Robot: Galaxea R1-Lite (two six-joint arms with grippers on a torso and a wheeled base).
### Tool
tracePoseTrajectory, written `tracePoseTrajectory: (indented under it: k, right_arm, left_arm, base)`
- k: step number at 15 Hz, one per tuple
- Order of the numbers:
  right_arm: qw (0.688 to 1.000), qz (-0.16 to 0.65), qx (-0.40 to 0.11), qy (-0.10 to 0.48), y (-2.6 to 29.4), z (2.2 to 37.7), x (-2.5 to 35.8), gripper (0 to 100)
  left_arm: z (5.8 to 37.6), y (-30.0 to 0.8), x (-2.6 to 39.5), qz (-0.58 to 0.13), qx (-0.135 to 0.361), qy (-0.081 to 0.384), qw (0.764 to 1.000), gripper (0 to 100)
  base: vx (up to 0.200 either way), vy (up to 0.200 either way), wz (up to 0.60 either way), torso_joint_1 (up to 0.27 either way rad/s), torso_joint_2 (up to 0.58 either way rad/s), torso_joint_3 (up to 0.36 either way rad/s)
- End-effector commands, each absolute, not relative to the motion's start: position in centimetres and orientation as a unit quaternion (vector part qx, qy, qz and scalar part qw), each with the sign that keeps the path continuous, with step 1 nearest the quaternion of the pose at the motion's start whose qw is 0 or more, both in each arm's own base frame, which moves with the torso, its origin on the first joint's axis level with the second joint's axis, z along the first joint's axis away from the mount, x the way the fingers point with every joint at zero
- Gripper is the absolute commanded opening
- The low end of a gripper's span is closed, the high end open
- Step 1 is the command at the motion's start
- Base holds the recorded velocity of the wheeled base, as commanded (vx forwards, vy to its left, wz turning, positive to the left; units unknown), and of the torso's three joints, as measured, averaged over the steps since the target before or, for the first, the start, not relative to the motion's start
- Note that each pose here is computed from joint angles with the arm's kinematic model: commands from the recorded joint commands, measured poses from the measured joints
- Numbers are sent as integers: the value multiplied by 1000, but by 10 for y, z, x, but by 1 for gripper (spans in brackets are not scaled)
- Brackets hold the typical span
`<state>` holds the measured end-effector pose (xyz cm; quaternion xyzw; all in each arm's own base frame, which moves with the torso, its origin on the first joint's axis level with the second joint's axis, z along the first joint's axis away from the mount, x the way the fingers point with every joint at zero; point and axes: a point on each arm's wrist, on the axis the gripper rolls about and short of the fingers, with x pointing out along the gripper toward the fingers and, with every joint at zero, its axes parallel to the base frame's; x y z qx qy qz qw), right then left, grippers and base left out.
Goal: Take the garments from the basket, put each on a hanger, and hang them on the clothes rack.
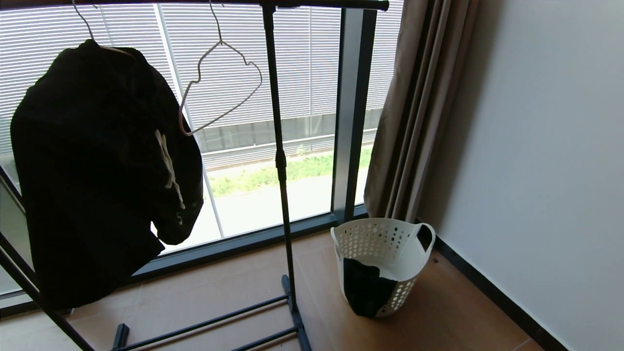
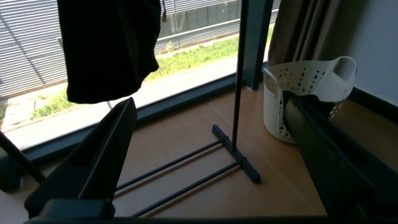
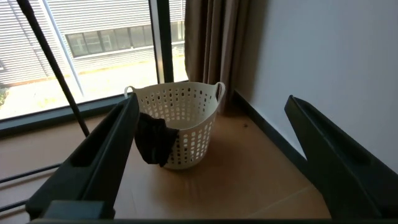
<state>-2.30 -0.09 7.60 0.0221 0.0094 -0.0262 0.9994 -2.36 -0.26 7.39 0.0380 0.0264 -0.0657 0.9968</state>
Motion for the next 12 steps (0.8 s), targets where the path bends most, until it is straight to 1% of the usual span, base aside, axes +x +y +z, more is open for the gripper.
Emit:
tracePoseTrajectory:
  k: [1,8,11,12]
  right_arm:
    - [999,-26,22,10,-1,76,-23,100]
    - [999,-26,22,10,-1,76,-23,100]
    - [999,-26,22,10,-1,76,-23,100]
    - [999,-26,22,10,-1,76,-23,100]
  left_arm:
    - [74,-3,-24,-65,38,27,997,100]
    - [74,-3,-24,-65,38,27,997,100]
    - [74,-3,-24,-65,38,27,997,100]
    - [74,-3,-24,-65,38,27,997,100]
  base:
    - [200,0,0,2,7,12]
    - [200,0,0,2,1,3]
    - [0,0,0,0,0,0]
    - [0,-200,0,2,7,2]
